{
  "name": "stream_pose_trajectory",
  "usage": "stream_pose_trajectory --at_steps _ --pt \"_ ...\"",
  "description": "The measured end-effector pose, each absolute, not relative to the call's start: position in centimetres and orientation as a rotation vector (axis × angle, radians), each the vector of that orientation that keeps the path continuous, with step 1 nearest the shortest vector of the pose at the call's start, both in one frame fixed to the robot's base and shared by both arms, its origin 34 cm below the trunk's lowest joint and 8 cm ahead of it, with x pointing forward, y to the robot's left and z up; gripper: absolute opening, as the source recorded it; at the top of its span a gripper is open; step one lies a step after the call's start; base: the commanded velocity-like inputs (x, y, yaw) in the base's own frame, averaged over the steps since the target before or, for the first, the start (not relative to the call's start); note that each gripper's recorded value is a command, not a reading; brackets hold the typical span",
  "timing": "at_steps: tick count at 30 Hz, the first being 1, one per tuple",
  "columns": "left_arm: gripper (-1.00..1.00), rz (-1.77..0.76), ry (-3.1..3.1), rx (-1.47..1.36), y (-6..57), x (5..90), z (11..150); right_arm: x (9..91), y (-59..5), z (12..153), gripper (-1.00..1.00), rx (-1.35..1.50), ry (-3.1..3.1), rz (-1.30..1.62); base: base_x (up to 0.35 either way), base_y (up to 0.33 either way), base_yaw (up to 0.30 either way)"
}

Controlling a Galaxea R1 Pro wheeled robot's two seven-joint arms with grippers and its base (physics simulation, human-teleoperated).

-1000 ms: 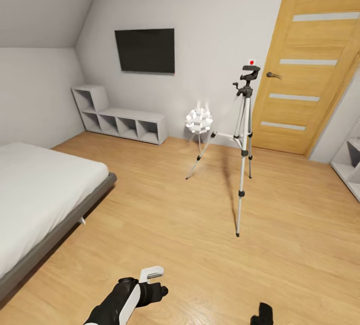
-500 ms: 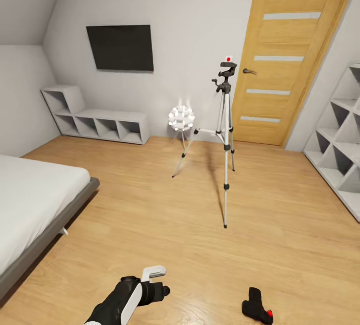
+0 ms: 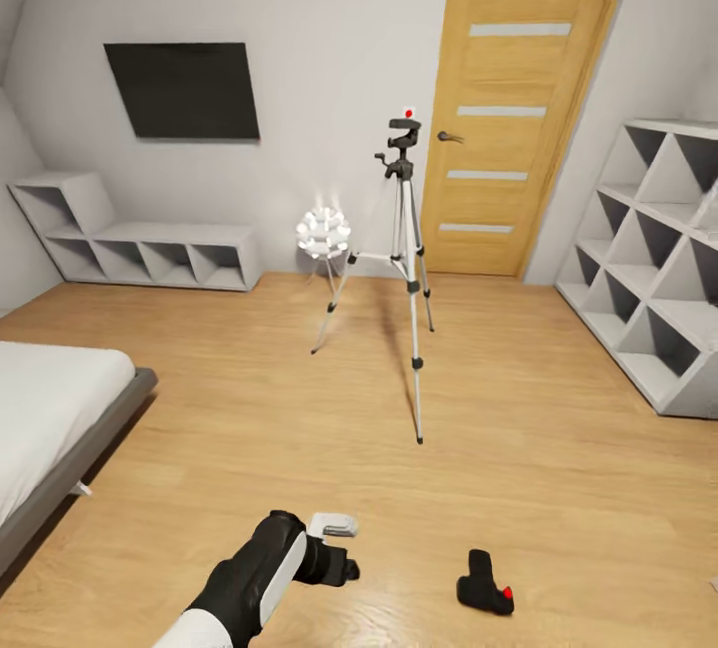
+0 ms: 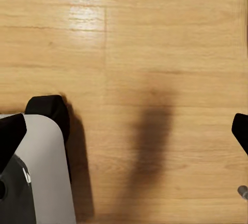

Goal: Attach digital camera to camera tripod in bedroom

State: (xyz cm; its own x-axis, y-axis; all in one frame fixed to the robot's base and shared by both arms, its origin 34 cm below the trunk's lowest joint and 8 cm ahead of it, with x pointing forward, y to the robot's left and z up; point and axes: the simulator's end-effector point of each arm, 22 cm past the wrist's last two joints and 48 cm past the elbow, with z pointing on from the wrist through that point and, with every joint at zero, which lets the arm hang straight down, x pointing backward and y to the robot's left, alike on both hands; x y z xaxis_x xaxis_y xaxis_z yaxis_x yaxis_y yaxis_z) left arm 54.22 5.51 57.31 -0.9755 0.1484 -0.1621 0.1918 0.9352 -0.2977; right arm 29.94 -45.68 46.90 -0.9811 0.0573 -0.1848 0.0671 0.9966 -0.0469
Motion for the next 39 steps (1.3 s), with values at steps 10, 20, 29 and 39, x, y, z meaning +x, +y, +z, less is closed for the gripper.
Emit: stream_pose_trajectory --at_steps 10,20,29,39 --pt "1.0 -0.558 2.947 0.335 3.4 55.5 60.9 31.1 -47.4 46.9 1.0 0.164 2.926 -0.103 0.0 0.0 -0.259" --pt "1.0 -0.563 2.865 0.668 0.2 57.3 61.5 31.4 -49.3 45.8 1.0 0.172 2.912 -0.136 0.0 0.0 -0.256" --pt "1.0 -0.664 2.872 0.8 -0.4 55.4 57.3 31.1 -49.2 44.0 1.0 0.168 2.914 -0.133 0.0 0.0 -0.255" --pt "1.0 -0.732 2.887 0.625 1.4 57.0 55.4 30.7 -48.8 41.9 1.0 0.167 2.921 -0.123 0.0 0.0 -0.254"
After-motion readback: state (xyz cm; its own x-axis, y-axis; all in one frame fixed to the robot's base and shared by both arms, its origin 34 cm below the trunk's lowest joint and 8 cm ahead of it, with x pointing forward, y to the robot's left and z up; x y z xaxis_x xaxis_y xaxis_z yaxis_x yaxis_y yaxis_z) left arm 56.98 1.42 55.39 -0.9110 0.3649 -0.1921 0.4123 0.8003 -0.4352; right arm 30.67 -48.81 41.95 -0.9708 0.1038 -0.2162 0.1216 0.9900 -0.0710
